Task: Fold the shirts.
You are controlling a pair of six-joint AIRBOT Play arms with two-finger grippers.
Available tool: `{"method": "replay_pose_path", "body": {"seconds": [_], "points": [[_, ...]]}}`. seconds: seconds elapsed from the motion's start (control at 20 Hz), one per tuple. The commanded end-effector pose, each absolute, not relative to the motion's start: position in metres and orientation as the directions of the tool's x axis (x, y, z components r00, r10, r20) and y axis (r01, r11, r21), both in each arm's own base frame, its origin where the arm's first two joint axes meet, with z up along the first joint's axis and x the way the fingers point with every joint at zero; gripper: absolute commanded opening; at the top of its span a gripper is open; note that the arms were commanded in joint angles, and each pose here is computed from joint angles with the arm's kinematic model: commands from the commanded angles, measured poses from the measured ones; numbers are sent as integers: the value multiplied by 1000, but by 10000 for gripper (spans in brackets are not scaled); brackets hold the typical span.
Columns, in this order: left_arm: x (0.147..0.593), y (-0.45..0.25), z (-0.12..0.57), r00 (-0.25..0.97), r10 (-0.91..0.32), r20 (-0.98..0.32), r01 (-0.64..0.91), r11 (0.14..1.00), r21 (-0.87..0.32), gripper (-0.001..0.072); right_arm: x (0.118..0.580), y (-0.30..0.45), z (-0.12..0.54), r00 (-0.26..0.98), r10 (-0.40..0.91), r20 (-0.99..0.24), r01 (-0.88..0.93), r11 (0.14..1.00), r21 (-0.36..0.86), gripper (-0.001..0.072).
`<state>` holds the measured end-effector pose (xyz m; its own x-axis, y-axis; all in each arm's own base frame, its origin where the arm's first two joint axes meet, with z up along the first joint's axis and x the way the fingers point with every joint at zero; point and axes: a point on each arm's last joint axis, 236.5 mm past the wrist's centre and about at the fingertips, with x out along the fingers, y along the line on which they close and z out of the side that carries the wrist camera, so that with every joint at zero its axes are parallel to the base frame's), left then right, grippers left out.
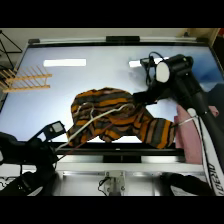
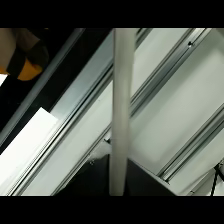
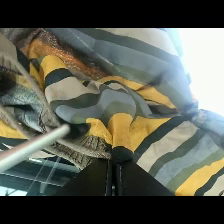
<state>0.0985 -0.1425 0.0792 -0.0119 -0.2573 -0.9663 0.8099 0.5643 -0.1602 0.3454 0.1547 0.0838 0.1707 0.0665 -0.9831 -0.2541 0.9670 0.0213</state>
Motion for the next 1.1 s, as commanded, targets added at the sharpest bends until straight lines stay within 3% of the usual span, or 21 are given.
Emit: {"method": "replay_pose_path", "body": {"seconds": [0.0,0.5,0.9,1.05], "points": [[91,-139,84,-1,-275,-962,816,555,-160,44,345,155,84,171,69,-983,-256,966,24,56],[86,-149,76,-17,-317,-948,814,546,-198,44,344,158,84,165,81,-983,-258,965,37,56],[125,-179,40,53,-372,-927,766,611,-201,44,333,189,100,157,230,-960,-311,934,173,56],[127,-181,32,28,-351,-936,837,520,-170,44,337,195,130,252,289,-924,-352,916,191,56]]}}
